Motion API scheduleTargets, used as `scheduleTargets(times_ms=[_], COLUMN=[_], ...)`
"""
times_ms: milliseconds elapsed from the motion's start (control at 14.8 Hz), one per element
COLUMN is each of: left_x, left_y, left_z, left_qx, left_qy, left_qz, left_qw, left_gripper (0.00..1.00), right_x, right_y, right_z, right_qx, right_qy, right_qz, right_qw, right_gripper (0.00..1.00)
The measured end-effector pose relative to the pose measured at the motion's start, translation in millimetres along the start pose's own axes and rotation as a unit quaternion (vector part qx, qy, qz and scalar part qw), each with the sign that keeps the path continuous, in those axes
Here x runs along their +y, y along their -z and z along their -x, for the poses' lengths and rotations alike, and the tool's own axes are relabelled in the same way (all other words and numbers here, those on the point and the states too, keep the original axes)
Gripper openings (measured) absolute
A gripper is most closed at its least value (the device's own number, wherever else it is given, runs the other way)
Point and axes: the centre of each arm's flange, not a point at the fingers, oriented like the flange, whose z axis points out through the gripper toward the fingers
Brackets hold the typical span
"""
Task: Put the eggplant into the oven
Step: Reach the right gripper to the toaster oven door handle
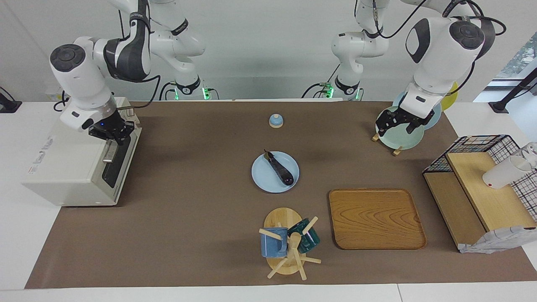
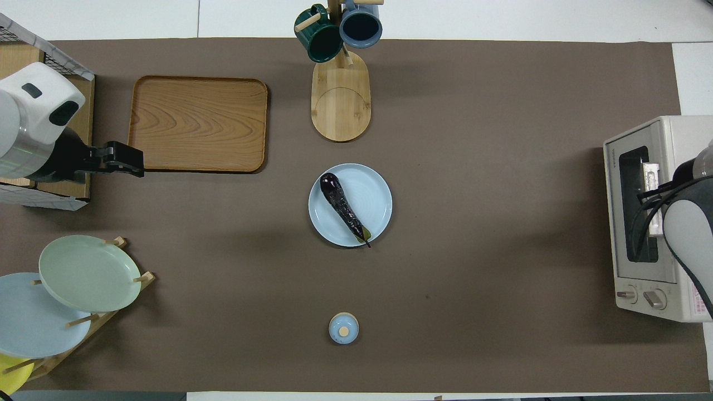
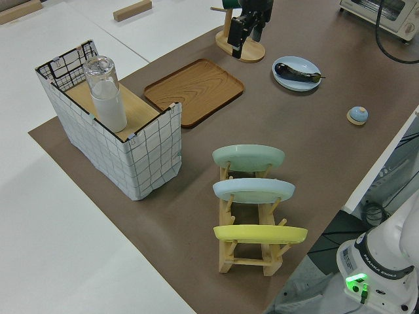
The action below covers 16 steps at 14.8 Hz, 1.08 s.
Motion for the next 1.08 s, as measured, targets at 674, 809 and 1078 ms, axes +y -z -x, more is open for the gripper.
scheduleTargets(times_ms=[674, 809, 1078], left_x=[-6.0, -5.9, -3.7], left_y=[7.1, 7.0, 12.2], left_z=[13.7, 15.4, 17.4], left_qx=[-0.013, -0.020, -0.022], left_qy=[0.004, 0.004, 0.002], left_qz=[-0.003, -0.004, -0.005], left_qw=[1.000, 1.000, 1.000], left_gripper=[1.00, 1.00, 1.00], right_x=[-3.8, -8.2, -25.9], right_y=[-4.8, -5.3, -8.2], right_z=[5.7, 7.0, 1.5], right_qx=[0.018, 0.026, 0.031], right_qy=[0.005, 0.008, 0.021], right_qz=[0.007, 0.009, 0.005], right_qw=[1.000, 1.000, 0.999], right_gripper=[0.01, 0.01, 0.01])
